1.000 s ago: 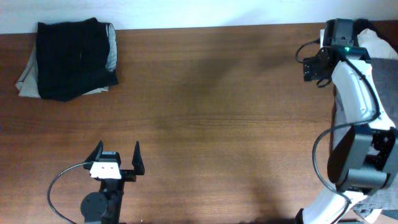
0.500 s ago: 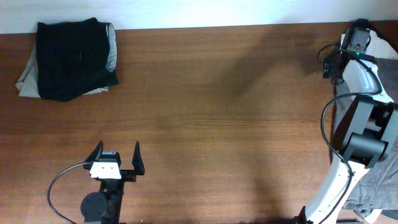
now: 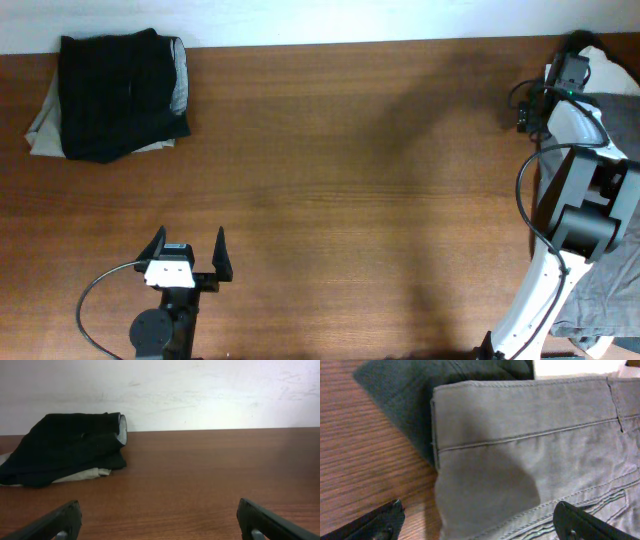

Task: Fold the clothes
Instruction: 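Reach the right gripper to the grey trousers pile and grasp them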

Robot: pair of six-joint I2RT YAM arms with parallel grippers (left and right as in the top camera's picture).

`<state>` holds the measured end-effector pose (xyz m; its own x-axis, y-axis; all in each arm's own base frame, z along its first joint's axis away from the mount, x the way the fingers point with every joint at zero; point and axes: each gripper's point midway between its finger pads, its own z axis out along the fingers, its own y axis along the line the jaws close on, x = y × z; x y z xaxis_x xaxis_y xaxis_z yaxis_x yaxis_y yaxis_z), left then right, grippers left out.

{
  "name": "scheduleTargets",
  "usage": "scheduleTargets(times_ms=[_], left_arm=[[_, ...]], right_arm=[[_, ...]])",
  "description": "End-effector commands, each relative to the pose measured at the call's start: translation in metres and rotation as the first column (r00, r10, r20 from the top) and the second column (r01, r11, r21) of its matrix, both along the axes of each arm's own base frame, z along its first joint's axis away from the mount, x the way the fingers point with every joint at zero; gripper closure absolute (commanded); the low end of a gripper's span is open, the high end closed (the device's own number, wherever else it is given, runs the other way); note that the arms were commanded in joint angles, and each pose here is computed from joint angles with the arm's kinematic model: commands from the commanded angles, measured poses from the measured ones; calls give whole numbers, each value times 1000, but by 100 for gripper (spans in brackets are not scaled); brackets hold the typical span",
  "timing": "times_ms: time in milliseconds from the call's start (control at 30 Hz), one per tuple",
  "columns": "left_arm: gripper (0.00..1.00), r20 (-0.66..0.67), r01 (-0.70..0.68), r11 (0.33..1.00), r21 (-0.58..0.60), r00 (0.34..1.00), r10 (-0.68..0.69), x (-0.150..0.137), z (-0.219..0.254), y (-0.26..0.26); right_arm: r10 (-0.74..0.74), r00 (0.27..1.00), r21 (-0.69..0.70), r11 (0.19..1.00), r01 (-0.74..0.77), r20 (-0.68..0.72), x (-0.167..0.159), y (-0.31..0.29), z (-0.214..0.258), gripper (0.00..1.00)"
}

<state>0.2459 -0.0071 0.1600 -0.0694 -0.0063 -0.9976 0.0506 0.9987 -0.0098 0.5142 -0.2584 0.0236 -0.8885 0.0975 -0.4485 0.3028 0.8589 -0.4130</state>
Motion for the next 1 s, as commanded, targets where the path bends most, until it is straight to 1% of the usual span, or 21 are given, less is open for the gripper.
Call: scheduleTargets(times_ms=[0,67,133,167,233,300,367,400,500,567,633,667,700,733,767,833,967], left_arm=[[1,-4,-5,1000,1,1000,5,0,-2,1],[1,-4,-5,1000,1,1000,5,0,-2,1],[1,-4,-5,1000,1,1000,5,0,-2,1],[1,-4,-5,1000,1,1000,5,0,-2,1],[1,-4,-5,1000,1,1000,5,0,-2,1],[1,-4,-5,1000,1,1000,5,0,-2,1],[1,-4,-5,1000,1,1000,5,0,-2,1],[1,-4,-5,1000,1,1000,5,0,-2,1],[1,-4,-5,1000,1,1000,5,0,-2,1],[1,-4,-5,1000,1,1000,5,0,-2,1],[1,-4,-5,1000,1,1000,5,0,-2,1],[1,-4,-5,1000,1,1000,5,0,-2,1],[1,-4,-5,1000,1,1000,5,0,-2,1],[1,-4,-5,1000,1,1000,5,0,-2,1],[1,-4,-5,1000,1,1000,5,0,-2,1],[1,-4,-5,1000,1,1000,5,0,-2,1],[1,-4,-5,1000,1,1000,5,0,-2,1]], right_arm=[[-23,1000,-20,1000,22,-17,-4,-14,-7,5],[-33,999,-16,999,32,-28,-8,-18,-12,14],[-40,998,-10,999,40,-44,-13,-21,-19,17],[-43,998,-9,999,43,-52,-14,-22,-23,20],[-51,997,-20,999,50,-58,-16,-24,-23,32],[-55,997,-30,998,53,-46,-14,-26,-17,36],[-67,998,-31,997,66,-20,-12,-27,-6,51],[-72,997,-30,997,72,-10,-11,-27,-3,55],[-69,998,-22,997,69,-2,-10,-23,2,58],[-71,997,-17,997,71,0,-8,-19,4,66],[-86,996,-5,996,86,27,-3,-11,11,71],[-86,995,-8,996,86,49,0,-5,24,79],[-87,994,-7,996,88,59,1,-3,28,84],[-94,993,-5,995,95,76,2,-2,37,92],[-106,991,1,994,107,86,0,-2,44,96],[-114,989,2,993,114,90,-4,-1,54,96],[-147,977,10,989,147,156,-6,-1,86,96]])
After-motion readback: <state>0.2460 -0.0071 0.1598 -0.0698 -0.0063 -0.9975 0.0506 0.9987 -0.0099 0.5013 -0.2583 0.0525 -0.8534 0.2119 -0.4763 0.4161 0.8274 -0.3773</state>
